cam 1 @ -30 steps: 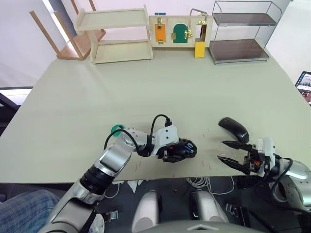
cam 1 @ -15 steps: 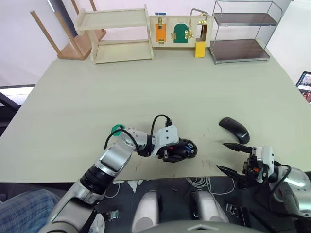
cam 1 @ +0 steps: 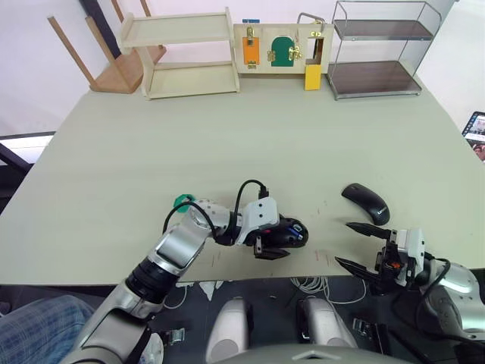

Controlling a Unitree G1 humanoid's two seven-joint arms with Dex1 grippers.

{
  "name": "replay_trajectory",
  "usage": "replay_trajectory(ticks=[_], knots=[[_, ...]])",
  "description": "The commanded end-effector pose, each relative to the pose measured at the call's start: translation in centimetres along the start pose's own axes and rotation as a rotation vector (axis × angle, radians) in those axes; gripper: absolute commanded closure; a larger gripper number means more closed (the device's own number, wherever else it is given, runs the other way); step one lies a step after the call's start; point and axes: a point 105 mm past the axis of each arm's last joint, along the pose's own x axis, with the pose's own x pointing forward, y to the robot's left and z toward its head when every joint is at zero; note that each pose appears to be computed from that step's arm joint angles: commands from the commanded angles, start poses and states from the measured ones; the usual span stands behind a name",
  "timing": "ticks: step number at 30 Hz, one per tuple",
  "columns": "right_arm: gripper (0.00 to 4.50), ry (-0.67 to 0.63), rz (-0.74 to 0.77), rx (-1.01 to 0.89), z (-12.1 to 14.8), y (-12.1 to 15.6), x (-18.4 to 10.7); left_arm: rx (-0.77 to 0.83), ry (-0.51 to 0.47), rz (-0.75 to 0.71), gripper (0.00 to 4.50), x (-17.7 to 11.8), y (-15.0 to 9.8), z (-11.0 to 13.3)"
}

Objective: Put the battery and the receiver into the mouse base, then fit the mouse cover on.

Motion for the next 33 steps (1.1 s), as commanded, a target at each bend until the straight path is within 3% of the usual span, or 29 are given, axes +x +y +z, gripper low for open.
replay_trajectory(ticks=[1, 7, 10, 13, 15, 21, 33], knots=[[0.00, -0.047, 0.015, -0.041, 1.2, 0.1, 0.1, 0.058, -0.043, 0.011, 0.10, -1.1, 0.3, 1.8], [0.00, -0.058, 0.021, -0.038, 1.3, 0.1, 0.2, 0.081, -0.115, 0.024, 0.10, -3.2, 0.4, 3.4], [0.00, -0.071, 0.027, -0.033, 1.4, 0.1, 0.2, 0.062, -0.202, 0.070, 0.10, -6.2, 0.9, 4.5], [0.00, -0.078, 0.040, -0.027, 1.4, 0.2, 0.3, 0.000, -0.281, 0.174, 0.10, -9.3, 1.7, 4.1], [0.00, -0.086, 0.051, -0.026, 1.3, 0.2, 0.4, -0.040, -0.341, 0.249, 0.10, -10.8, 2.1, 3.6], [0.00, -0.101, 0.055, -0.022, 1.4, 0.2, 0.5, -0.141, -0.395, 0.464, 0.10, -14.7, 2.2, 0.0], [0.00, -0.110, 0.061, -0.019, 1.5, 0.5, 0.4, -0.248, -0.358, 0.780, 0.10, -18.8, 2.2, -5.3]])
